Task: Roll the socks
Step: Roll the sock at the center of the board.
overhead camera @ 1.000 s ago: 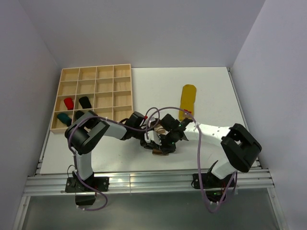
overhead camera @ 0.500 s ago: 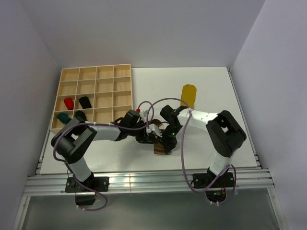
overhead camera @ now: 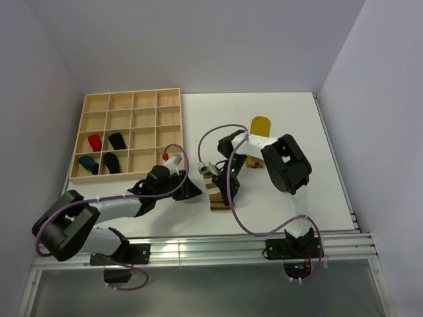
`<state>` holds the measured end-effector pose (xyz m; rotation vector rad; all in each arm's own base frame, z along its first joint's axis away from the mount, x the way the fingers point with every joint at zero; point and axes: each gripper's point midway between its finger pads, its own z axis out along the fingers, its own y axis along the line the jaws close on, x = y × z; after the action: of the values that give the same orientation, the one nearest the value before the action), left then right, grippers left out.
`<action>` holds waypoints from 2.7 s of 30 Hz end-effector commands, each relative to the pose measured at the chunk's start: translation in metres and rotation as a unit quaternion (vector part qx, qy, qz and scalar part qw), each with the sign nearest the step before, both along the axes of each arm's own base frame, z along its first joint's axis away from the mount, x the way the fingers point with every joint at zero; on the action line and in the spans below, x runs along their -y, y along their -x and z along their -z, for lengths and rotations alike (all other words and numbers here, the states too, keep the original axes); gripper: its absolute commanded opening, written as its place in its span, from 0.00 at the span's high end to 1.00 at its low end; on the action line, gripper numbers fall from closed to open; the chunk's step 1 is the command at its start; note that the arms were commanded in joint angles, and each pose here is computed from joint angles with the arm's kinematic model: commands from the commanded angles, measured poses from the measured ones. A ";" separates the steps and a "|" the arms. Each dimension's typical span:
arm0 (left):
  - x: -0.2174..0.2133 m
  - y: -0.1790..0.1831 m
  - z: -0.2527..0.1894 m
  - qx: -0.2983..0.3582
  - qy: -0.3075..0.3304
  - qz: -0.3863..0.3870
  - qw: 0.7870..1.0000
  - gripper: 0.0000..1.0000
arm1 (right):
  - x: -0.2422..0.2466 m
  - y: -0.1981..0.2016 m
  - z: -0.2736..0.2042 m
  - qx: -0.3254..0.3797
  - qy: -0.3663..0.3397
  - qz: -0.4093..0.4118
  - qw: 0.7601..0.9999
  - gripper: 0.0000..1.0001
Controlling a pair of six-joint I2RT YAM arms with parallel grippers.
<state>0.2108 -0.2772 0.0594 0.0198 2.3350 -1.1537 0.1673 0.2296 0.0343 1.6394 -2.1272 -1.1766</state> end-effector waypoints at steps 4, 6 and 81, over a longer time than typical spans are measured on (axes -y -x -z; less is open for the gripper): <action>0.013 -0.004 -0.055 0.168 0.026 0.028 0.985 0.60 | -0.006 -0.010 0.001 -0.043 0.036 0.031 0.998 0.76; 0.025 -0.002 -0.063 0.194 0.015 0.060 0.979 0.59 | -0.007 -0.014 0.005 -0.043 0.048 0.040 0.997 0.76; 0.058 0.062 0.079 -0.055 0.018 0.173 0.983 1.00 | 0.051 -0.128 -0.041 0.095 0.007 0.317 0.944 0.46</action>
<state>0.1803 -0.3655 0.0336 0.4241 2.1946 -1.4435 0.2730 0.1857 0.0540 1.0810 -2.7714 -1.1259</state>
